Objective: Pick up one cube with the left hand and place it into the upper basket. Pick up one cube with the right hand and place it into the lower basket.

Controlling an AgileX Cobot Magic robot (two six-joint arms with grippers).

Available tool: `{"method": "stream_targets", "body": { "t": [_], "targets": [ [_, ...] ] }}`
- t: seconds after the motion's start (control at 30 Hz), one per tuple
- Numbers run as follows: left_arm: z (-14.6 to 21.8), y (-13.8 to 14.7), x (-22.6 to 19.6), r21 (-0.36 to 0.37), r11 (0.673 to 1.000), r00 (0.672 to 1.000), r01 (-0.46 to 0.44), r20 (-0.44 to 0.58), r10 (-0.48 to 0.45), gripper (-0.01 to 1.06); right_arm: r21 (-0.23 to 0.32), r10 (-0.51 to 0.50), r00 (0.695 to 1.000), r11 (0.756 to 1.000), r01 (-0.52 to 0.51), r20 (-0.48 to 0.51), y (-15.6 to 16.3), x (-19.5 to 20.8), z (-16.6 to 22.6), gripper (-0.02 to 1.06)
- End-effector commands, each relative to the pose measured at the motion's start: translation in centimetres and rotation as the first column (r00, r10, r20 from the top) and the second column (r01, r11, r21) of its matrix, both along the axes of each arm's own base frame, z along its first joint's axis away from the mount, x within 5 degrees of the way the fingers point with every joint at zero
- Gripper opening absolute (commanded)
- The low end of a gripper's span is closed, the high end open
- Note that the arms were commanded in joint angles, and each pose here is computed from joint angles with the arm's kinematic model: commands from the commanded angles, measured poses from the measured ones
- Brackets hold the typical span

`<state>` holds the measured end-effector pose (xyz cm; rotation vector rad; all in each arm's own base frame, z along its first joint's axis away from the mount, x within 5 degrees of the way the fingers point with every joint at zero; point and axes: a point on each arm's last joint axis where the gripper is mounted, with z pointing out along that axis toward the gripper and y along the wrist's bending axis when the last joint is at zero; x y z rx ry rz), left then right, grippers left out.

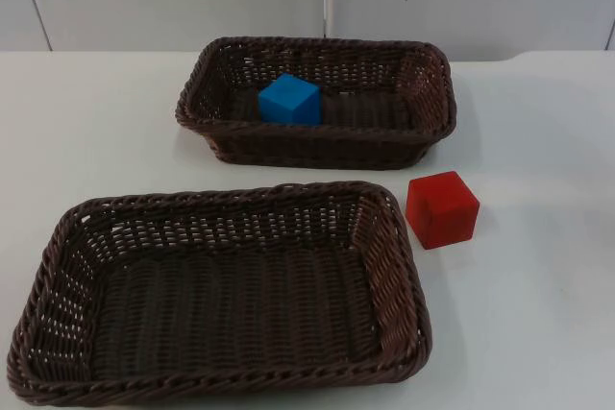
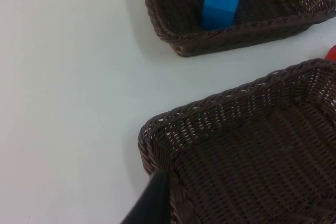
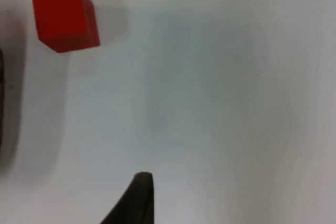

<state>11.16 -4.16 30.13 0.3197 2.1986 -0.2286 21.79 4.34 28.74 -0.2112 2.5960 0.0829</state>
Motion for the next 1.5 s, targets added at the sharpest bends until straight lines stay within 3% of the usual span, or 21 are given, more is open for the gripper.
{"method": "stream_targets", "body": {
  "t": [0.0,0.13,0.27,0.5,0.7,0.93,1.3,1.47],
  "targets": [
    [-0.1,-0.1,-0.2,-0.021,1.0,1.0,0.0,-0.002,0.0,0.91,0.002,0.038,0.999,0.999,-0.038,0.034,1.0,1.2,0.1,1.03],
    [-0.1,-0.1,-0.2,-0.021,1.0,1.0,0.0,-0.002,0.0,0.91,-0.005,0.109,0.993,0.994,-0.109,0.052,2.8,2.9,-0.5,1.03],
    [-0.1,-0.1,-0.2,-0.021,1.0,1.0,0.0,-0.002,0.0,0.91,-0.03,0.2,0.979,0.979,-0.201,-0.025,5.5,4.7,-2.4,1.03],
    [-0.1,-0.1,-0.2,-0.021,1.0,1.0,0.0,-0.002,0.0,0.91,-0.044,0.273,0.956,0.959,-0.279,-0.107,8.8,6.9,-5.0,1.03],
    [-0.1,-0.1,-0.2,-0.021,1.0,1.0,0.0,-0.002,0.0,0.91,-0.066,0.36,0.919,0.925,-0.373,-0.159,12.2,9.2,-8.0,1.03],
    [-0.1,-0.1,-0.2,-0.021,1.0,1.0,0.0,-0.002,0.0,0.91,-0.065,0.367,0.913,0.921,-0.383,-0.177,13.8,11.4,-11.9,1.03],
    [-0.1,-0.1,-0.2,-0.021,1.0,1.0,0.0,-0.002,0.0,0.91,-0.04,0.359,0.927,0.93,-0.365,-0.111,14.9,13.0,-16.1,1.03],
    [-0.1,-0.1,-0.2,-0.021,1.0,1.0,0.0,-0.002,0.0,0.91,-0.029,0.359,0.933,0.933,-0.359,-0.009,15.4,14.0,-16.9,1.03]
  ]
}}
